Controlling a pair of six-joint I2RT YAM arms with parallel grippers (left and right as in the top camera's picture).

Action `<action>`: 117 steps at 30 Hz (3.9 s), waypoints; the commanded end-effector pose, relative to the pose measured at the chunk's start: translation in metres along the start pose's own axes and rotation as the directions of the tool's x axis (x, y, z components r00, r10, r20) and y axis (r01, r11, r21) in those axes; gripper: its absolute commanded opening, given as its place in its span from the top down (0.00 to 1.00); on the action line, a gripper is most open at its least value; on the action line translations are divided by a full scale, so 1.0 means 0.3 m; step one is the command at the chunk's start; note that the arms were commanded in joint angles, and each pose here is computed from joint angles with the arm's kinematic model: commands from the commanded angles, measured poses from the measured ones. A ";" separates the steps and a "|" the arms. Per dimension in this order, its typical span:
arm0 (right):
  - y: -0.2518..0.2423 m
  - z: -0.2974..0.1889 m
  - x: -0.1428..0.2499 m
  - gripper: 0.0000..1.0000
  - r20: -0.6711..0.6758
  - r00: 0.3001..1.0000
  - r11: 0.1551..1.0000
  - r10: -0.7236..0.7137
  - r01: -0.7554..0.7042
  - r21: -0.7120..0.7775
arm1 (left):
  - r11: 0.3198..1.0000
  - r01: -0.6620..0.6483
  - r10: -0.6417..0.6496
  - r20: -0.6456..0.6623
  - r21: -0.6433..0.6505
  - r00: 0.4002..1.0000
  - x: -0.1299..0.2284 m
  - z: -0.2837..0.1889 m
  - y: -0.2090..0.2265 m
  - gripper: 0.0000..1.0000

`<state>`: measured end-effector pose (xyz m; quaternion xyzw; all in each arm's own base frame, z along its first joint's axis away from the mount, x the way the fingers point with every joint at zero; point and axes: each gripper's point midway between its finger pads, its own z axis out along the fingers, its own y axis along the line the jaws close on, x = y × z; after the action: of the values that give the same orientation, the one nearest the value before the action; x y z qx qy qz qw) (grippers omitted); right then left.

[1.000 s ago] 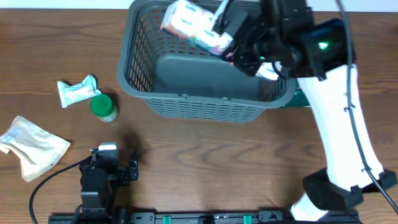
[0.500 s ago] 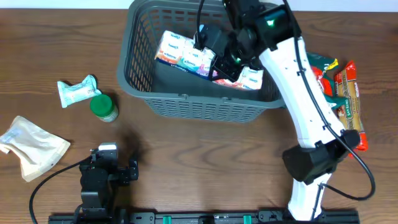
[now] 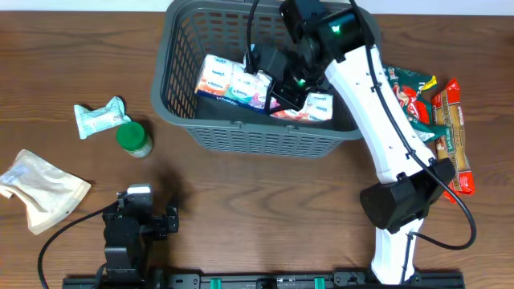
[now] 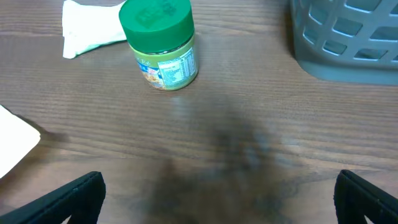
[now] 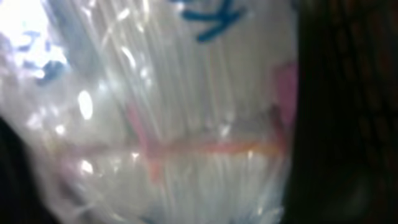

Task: Pack container
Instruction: 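Carry the tissue pack over the basket and release it inside, then withdraw the right gripper and move it toward the spaghetti packs, then grasp the San Remo spaghetti pack with the right gripper and lift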

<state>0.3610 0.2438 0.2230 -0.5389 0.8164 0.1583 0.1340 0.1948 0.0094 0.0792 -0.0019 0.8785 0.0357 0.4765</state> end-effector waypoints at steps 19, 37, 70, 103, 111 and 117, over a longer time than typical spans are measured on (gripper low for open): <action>-0.210 -0.234 0.028 0.16 0.151 0.921 0.865 0.358 -0.388 0.317 | 1.000 -0.003 0.003 -0.003 -0.028 1.000 0.008 0.004 0.016 0.01; -0.361 -0.791 0.757 0.01 0.416 0.425 0.171 0.804 -0.835 0.522 | 1.000 -0.003 0.003 -0.003 -0.028 1.000 0.008 0.004 0.016 0.01; -0.196 0.040 1.321 0.01 -0.071 -0.011 0.007 0.997 -0.969 0.248 | 1.000 -0.003 0.003 -0.003 -0.028 1.000 0.008 0.004 0.016 0.01; -0.301 -0.007 1.353 0.02 0.117 0.017 0.016 0.993 -1.000 0.010 | 1.000 -0.003 0.003 -0.003 -0.028 1.000 0.008 0.004 0.016 0.01; -0.336 0.017 1.350 0.07 0.125 0.085 0.071 0.989 -0.992 0.106 | 1.000 -0.003 0.003 -0.003 -0.027 1.000 0.008 0.004 0.016 0.01; -0.350 0.024 1.385 0.08 0.142 0.072 0.050 0.987 -0.986 0.158 | 1.000 -0.003 0.003 -0.003 -0.028 1.000 0.008 0.004 0.016 0.01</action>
<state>0.3025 -0.1375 0.0465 0.1776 0.9738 0.1316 0.0530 0.1948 0.0094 0.0792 -0.0019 0.8785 0.0357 0.4765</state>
